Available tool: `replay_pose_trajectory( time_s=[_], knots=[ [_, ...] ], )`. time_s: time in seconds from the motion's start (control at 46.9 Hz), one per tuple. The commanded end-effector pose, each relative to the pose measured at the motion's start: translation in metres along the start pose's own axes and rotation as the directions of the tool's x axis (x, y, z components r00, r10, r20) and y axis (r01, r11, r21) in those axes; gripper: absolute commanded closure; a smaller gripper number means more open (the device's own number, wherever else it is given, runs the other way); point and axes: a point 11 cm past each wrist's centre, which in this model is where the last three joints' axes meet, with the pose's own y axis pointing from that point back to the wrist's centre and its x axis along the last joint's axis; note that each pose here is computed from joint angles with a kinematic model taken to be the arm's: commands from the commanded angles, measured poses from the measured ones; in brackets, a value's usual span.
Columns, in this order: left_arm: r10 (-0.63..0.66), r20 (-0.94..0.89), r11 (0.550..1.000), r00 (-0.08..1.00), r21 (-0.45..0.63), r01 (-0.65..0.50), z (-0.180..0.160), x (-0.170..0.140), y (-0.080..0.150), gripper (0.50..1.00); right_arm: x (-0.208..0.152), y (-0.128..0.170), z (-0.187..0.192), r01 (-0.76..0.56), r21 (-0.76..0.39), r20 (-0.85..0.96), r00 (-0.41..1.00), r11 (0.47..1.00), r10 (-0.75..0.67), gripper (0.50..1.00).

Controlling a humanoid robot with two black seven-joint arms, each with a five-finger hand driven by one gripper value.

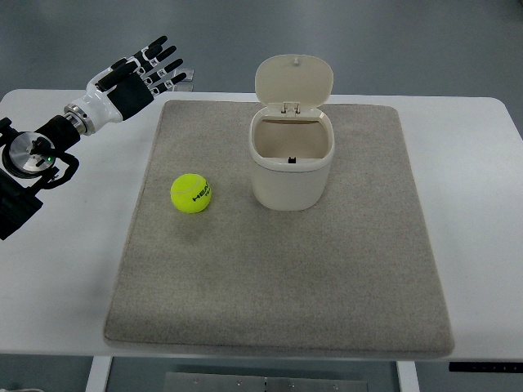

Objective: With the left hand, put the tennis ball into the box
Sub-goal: 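Move the left hand forward over the mat toward the yellow tennis ball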

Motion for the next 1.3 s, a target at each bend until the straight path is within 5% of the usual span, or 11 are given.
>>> replay_pose_trajectory(
  time_s=[0.0, 0.917, 1.28],
  knots=[
    [0.001, 0.001, 1.0, 1.0, -0.003, -0.001, 0.001, 0.001, 0.001, 0.508, 0.0, 0.0, 0.0, 0.0, 0.0, 0.0, 1.0, 1.0, 0.0, 0.599],
    [0.036, 0.086, 0.998, 0.996, -0.056, -0.031, 0.045, 0.018, 0.031, 0.508, -0.001, 0.0, 0.0, 0.002, 0.0, 0.0, 1.0, 1.0, -0.002, 0.599],
    [0.034, 0.515, 0.999, 0.857, -0.029, -0.022, 0.072, 0.017, 0.049, 0.51, 0.0, 0.0, 0.0, 0.0, 0.0, 0.0, 1.0, 1.0, 0.0, 0.599]
  ],
)
